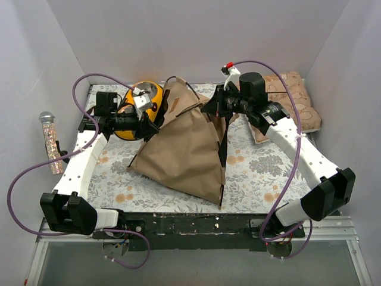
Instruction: Set up the pet tent
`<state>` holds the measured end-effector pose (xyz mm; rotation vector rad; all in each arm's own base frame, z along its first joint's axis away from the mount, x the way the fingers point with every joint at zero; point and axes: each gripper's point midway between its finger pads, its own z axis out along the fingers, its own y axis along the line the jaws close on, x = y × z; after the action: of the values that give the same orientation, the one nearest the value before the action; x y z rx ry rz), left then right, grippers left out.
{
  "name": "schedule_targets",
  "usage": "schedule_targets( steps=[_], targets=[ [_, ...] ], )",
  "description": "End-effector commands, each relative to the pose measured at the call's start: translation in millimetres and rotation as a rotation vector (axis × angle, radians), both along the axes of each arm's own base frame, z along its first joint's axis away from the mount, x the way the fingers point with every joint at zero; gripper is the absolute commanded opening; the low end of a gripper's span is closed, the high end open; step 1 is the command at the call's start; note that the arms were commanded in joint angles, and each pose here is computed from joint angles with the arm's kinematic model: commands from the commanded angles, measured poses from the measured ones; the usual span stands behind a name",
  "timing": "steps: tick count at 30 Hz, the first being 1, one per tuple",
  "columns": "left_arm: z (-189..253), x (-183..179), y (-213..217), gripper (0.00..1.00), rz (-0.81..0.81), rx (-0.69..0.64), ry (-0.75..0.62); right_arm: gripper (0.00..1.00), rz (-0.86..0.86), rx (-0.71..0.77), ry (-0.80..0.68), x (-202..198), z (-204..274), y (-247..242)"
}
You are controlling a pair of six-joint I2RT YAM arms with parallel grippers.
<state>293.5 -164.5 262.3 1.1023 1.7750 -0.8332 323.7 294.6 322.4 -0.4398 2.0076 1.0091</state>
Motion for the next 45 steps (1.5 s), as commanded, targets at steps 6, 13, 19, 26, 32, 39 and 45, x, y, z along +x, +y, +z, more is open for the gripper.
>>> schedule_targets(
  steps=[6, 13, 19, 26, 32, 39, 45],
  targets=[
    [-40, -21, 28, 0.00, 0.013, 0.159, 0.026, 0.01, -0.083, 0.025, -0.156, 13, 47, -18],
    [-64, -38, 56, 0.00, 0.011, 0.225, 0.055, 0.01, -0.164, 0.030, -0.193, 35, 67, -46],
    [-55, -31, 53, 0.00, -0.003, 0.207, 0.031, 0.01, -0.098, 0.039, -0.190, 24, 62, -40],
    [-47, -24, 50, 0.00, -0.010, 0.182, 0.019, 0.41, 0.041, 0.034, -0.149, -1, 36, -23],
    [-46, -25, 49, 0.00, -0.010, 0.178, 0.023, 0.52, 0.100, 0.026, -0.127, -13, 22, -9],
    [-50, -27, 51, 0.00, -0.004, 0.194, 0.030, 0.61, 0.167, 0.006, -0.093, -23, 12, 9],
    [-54, -29, 53, 0.00, -0.004, 0.207, 0.037, 0.61, 0.232, 0.028, -0.072, -34, 10, 20]
  ],
)
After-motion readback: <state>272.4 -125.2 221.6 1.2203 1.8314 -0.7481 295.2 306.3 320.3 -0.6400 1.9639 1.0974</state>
